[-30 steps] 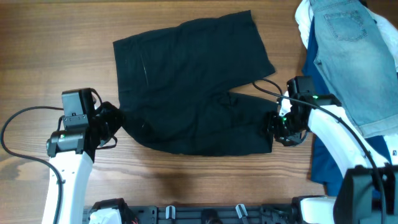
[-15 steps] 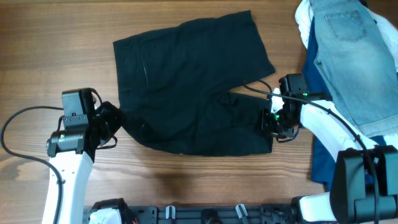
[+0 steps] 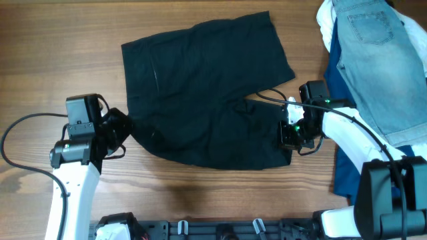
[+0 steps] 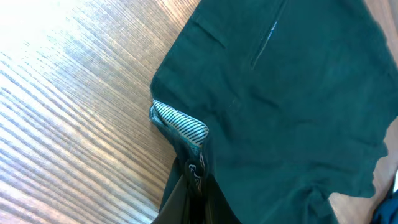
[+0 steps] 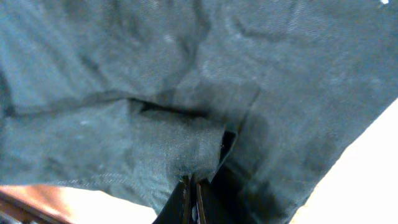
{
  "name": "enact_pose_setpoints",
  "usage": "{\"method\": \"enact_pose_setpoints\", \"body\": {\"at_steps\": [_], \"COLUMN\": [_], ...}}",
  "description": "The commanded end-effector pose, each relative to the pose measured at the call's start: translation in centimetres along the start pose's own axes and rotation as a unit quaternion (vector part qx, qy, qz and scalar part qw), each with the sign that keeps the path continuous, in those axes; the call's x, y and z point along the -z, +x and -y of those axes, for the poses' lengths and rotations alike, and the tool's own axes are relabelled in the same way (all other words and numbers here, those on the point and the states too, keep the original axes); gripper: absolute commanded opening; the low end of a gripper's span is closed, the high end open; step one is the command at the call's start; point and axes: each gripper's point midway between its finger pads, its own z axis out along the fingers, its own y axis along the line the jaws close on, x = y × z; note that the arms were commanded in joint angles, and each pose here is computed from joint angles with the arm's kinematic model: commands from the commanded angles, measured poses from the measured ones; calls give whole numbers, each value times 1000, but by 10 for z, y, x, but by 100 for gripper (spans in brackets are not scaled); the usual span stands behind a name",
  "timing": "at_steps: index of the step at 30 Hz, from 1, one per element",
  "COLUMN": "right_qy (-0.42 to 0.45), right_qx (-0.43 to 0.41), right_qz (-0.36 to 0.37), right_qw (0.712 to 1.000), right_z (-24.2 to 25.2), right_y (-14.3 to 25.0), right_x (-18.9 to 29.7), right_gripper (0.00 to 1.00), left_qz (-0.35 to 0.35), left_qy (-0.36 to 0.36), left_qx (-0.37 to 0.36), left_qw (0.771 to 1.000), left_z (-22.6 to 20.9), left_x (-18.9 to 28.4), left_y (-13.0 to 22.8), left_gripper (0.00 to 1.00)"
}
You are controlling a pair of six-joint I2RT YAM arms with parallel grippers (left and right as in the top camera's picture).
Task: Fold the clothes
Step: 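Hold the left hem and lift the right leg hem toward the waistband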
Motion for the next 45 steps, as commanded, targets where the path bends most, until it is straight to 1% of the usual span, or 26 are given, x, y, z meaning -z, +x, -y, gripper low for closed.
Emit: {"method": "enact_pose_setpoints", "body": {"at_steps": [1,3,5,7,9,10,11,12,14,16,17,18,19,21,22,26,28,31,33,35,37,39,40,41,42,45], "right_qy": [-29,-12,2,6,5,11,18,21,20,22,24,26,30,57,68,77,62,44,48,51,43,40,40,39,38,32], "right_qx": [46,58,73,70,69,54,44,29,-13,-30,-30,-24,-21,-29,-32,-37,-39,-24,-23,-17,-1,3,4,5,11,15], "right_qz": [68,108,162,201,223,218,206,189,151,108,94,78,66,50,42,2,-23,-49,-63,-71,-70,-66,-65,-64,-62,-44], "right_qw": [996,992,984,977,972,974,977,981,988,993,995,996,997,997,996,996,997,998,997,996,997,997,997,997,997,998], "right_z": [-32,-39,-47,-53,-56,-52,-48,-45,-40,-43,-47,-53,-58,-60,-59,-50,-50,-52,-50,-50,-55,-57,-58,-58,-58,-60], "right_y": [-21,-27,-30,-28,-22,-18,-14,-9,2,12,15,19,22,25,25,26,28,31,36,42,42,40,39,39,38,29], "right_x": [48,80,118,141,154,153,150,145,131,113,105,96,86,68,57,17,0,-23,-32,-37,-39,-40,-40,-40,-40,-30], "right_gripper": [4,4,4,4,4,4,15,34,53,60,61,65,71,88,91,90,89,85,80,69,63,53,40,20,4,4], "left_qz": [45,73,119,146,171,175,177,176,171,157,148,137,125,100,82,54,50,51,51,51,51,51,51,51,51,54], "left_qy": [62,90,122,141,160,164,165,164,160,150,144,135,126,109,102,79,76,76,76,76,77,76,77,77,76,79], "left_qx": [-41,-61,-99,-118,-125,-126,-126,-126,-124,-118,-114,-111,-108,-103,-100,-93,-92,-92,-92,-92,-93,-92,-93,-92,-92,-93], "left_qw": [996,991,980,972,964,963,962,962,964,969,972,975,978,984,986,991,992,991,991,991,991,991,991,991,991,991], "left_z": [29,41,53,60,65,66,66,65,64,61,60,57,54,49,47,39,38,38,38,38,39,38,38,38,38,40], "left_x": [19,34,59,75,92,96,98,98,95,85,80,72,63,47,36,16,13,13,13,13,13,13,13,13,13,14], "left_y": [-18,-25,-32,-35,-36,-35,-35,-34,-34,-33,-33,-32,-31,-30,-27,-24,-24,-24,-24,-24,-24,-24,-24,-24,-24,-26], "left_gripper": [4,4,4,4,4,4,4,4,4,4,4,4,4,4,4,4,4,4,4,4,4,4,4,4,4,4]}}
